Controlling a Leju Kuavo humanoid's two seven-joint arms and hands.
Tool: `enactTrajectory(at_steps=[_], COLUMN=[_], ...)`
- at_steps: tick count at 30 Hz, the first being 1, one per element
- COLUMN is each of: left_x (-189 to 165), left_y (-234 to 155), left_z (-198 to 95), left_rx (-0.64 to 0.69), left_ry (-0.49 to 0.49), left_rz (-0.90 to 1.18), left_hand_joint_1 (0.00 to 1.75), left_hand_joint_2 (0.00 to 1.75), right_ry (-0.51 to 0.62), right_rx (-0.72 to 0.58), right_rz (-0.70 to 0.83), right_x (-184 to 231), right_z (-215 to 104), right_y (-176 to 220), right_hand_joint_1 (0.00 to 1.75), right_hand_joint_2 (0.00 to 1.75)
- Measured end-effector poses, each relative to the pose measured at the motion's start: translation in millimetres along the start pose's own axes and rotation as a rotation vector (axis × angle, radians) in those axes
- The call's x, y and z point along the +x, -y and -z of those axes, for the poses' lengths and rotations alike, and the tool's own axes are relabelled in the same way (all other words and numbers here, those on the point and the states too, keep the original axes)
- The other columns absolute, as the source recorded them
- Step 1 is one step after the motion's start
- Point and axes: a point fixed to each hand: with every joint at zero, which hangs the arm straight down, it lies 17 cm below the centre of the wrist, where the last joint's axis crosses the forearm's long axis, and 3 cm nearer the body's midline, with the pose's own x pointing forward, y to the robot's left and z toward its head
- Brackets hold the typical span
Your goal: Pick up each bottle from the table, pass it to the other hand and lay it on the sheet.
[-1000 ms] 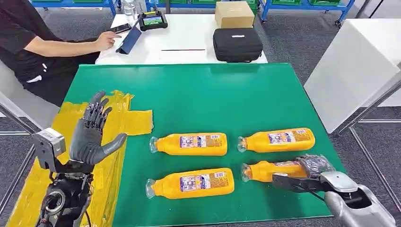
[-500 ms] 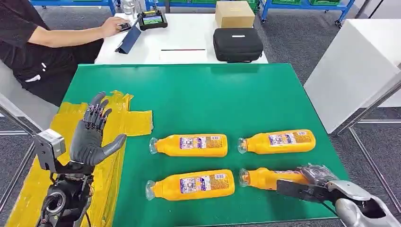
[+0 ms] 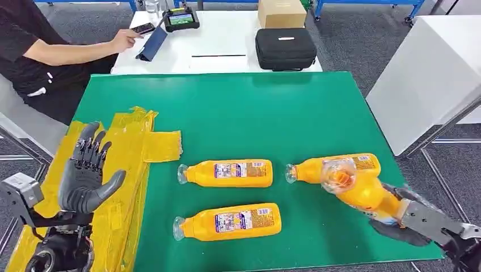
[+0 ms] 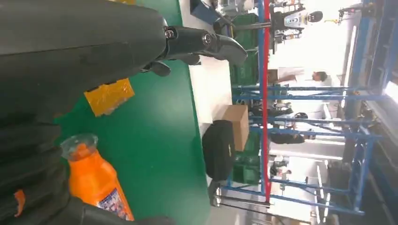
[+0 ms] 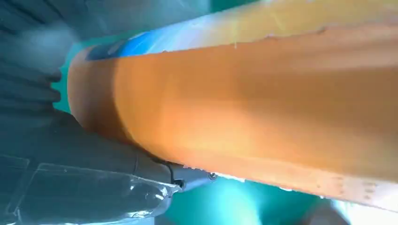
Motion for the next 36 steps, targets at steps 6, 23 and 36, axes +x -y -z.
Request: enactTrajectory(at_steps=[6,23,36], left_x=[6.7,13.8,21.5], left_y=[-4.4,5.7,68.4], left_z=[-7.2,-1.0,44.5], left_rx=[0.018,-0.001,-0.162], left_ry=[-0.017,-0.012,0.010], left_rz=[-0.065,-0.085,-0.236], left_hand_joint_1=[0.00,0.00,0.00], left_hand_joint_2=[1.75,1.75,1.75], right_ry=[0.055,0.132,0.150], right_rx=[-0.235,-0.328,-0.166], right_rz=[-0.042,0.035,0.188], right_x=[29.0,65.6,146.8], right_z=[-3.0,25.8,189.5], right_y=[47.7,52.4,-36.1], right_hand_joint_1=[1.75,1.75,1.75], right_hand_joint_2=[1.75,1.75,1.75])
